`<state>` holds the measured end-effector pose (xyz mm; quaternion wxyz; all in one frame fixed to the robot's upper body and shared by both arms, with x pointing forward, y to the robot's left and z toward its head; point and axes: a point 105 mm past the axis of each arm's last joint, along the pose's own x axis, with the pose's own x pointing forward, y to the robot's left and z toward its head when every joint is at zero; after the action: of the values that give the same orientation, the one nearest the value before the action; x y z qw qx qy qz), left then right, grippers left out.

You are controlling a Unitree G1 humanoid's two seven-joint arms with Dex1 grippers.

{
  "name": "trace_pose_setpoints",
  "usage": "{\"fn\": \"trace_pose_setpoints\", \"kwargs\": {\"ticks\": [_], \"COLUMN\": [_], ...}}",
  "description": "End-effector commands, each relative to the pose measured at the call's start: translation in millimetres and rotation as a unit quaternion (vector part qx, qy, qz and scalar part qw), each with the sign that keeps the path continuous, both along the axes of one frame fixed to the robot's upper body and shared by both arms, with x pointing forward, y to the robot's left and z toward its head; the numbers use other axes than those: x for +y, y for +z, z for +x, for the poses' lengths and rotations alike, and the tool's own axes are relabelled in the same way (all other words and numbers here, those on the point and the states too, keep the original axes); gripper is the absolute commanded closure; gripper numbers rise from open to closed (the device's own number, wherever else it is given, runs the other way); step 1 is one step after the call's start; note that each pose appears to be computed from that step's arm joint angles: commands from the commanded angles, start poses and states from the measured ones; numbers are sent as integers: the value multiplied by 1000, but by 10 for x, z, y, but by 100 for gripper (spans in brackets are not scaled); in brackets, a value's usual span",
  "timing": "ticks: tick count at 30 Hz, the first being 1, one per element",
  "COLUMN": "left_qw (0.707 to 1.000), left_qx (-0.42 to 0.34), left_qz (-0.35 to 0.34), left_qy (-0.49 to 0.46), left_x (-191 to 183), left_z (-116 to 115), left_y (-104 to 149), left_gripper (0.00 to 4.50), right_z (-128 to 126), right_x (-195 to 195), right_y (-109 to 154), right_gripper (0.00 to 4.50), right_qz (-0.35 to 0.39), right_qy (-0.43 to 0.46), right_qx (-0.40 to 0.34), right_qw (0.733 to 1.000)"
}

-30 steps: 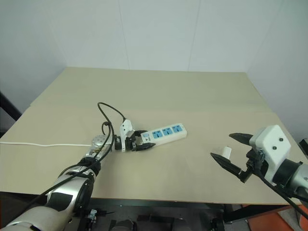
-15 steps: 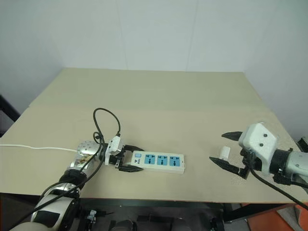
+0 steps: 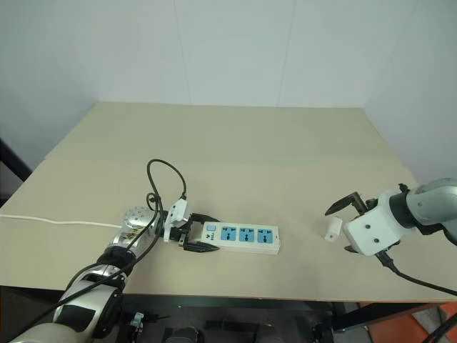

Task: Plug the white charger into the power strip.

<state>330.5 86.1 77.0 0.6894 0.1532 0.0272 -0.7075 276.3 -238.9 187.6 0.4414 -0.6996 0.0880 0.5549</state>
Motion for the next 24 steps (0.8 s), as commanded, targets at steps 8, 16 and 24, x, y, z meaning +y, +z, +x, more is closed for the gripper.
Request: {"fn": "trace_pose_setpoints", "kwargs": {"ticks": [8, 16, 24], "left_qw": [1000, 1000, 1000], "left_qx": [8, 1, -5], "left_qz": [21, 28, 25], "left_qy": [-11, 0, 18], "left_x": [-43, -29, -32], "left_z": [-72, -70, -46], "left_y": [-87, -82, -64], "left_gripper": [121, 121, 121], "right_z": [238, 394, 456], "right_x": [-96, -68, -33], "right_y": [-251, -439, -657], "right_gripper": [0, 0, 0], "right_qz": [-153, -190, -193], "right_qy": [100, 119, 122], "right_qx": [18, 24, 44], "right_qw": [983, 974, 973]}}
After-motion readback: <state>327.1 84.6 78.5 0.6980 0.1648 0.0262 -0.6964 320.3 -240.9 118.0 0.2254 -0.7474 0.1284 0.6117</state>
